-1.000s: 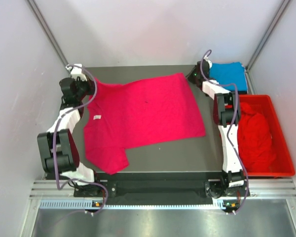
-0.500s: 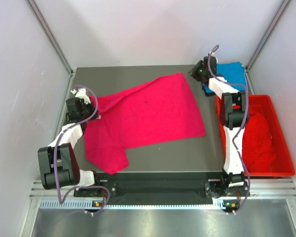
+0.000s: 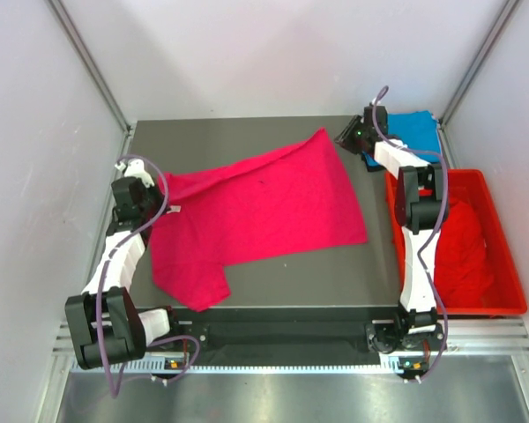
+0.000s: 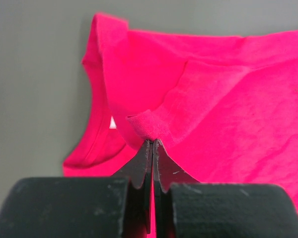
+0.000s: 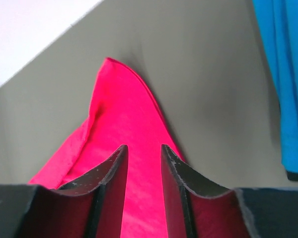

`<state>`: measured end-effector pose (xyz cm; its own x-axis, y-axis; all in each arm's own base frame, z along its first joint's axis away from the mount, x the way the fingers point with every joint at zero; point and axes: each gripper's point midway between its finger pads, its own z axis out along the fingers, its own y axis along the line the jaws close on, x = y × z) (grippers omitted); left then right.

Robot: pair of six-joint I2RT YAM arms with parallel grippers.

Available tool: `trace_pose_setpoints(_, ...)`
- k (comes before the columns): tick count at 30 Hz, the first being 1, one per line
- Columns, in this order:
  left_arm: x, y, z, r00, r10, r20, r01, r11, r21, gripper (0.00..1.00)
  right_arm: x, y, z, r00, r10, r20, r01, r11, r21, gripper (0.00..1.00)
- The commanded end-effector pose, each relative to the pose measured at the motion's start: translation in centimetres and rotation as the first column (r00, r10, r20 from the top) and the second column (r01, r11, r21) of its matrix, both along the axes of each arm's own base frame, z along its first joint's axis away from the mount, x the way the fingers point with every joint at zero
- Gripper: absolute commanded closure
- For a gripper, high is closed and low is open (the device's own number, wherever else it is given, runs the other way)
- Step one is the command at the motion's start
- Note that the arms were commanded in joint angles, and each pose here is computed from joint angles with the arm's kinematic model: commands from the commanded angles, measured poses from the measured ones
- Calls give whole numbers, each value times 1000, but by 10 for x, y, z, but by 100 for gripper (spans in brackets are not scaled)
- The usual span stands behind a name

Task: Fold and stack the t-shirts
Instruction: Fold the tshirt

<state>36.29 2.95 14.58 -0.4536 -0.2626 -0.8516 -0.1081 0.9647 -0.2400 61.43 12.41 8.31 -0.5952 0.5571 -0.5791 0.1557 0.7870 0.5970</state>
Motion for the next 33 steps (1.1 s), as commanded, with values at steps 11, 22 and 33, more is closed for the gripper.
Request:
trace_pose_setpoints(11,-17,12,-28,986,119,-119,-122,992,-19,100,8,21,24,999,-26,-39,30,994,106,58)
trace_pose_setpoints(22,-17,-2,-17,995,67,-78,-73,994,-77,100,29,62,29,995,-102,7,98,973,211,52)
trace_pose_setpoints(33,-19,3,-27,991,82,-103,-88,994,-59,100,51,73,7,981,-191,11,181,946,269,52)
